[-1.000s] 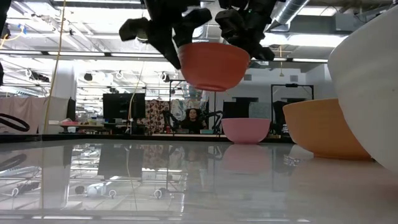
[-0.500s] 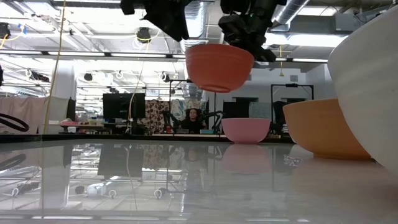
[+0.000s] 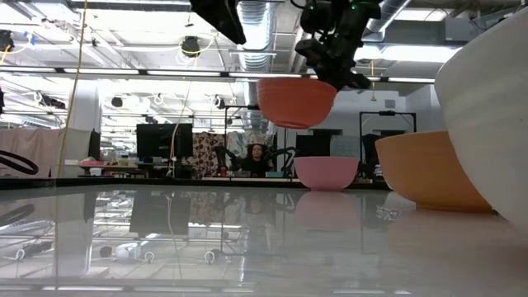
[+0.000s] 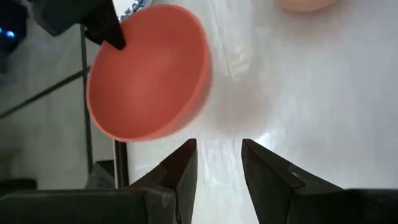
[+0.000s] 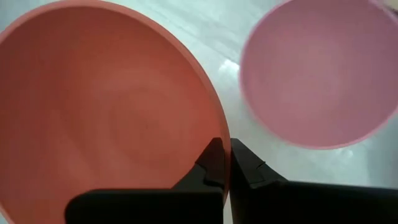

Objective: Nest bowls inside each other
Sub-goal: Stack the orange bowl on top of the blue patterned bowl

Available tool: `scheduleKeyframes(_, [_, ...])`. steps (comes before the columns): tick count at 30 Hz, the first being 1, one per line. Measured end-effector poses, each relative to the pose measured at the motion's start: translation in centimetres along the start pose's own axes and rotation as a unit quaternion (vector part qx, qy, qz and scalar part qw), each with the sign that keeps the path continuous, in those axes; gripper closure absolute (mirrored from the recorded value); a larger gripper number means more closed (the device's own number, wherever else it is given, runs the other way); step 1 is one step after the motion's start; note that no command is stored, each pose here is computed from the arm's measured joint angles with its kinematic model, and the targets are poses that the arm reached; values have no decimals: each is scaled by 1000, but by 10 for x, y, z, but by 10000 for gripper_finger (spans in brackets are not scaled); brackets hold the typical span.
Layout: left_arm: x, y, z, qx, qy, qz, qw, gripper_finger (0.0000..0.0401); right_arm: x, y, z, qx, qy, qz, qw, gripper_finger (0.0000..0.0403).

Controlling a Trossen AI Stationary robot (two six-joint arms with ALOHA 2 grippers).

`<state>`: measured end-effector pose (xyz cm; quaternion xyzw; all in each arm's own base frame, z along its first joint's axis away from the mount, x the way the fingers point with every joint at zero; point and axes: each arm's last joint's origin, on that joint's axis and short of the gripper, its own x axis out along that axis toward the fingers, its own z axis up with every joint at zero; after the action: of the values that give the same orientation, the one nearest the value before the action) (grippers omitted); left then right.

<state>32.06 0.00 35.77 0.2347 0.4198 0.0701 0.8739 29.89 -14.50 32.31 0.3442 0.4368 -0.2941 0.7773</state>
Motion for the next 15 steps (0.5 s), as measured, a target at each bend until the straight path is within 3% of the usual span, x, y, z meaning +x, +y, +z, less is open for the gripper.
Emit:
scheduleKeyframes(9, [-8, 3, 1, -72, -17, 5, 997, 285, -3, -32, 16, 35, -13, -22, 999, 389])
scheduleKeyframes(15, [-36, 16, 2, -104, -83, 27, 991, 285, -5, -52, 24, 51, -14, -26, 998, 388])
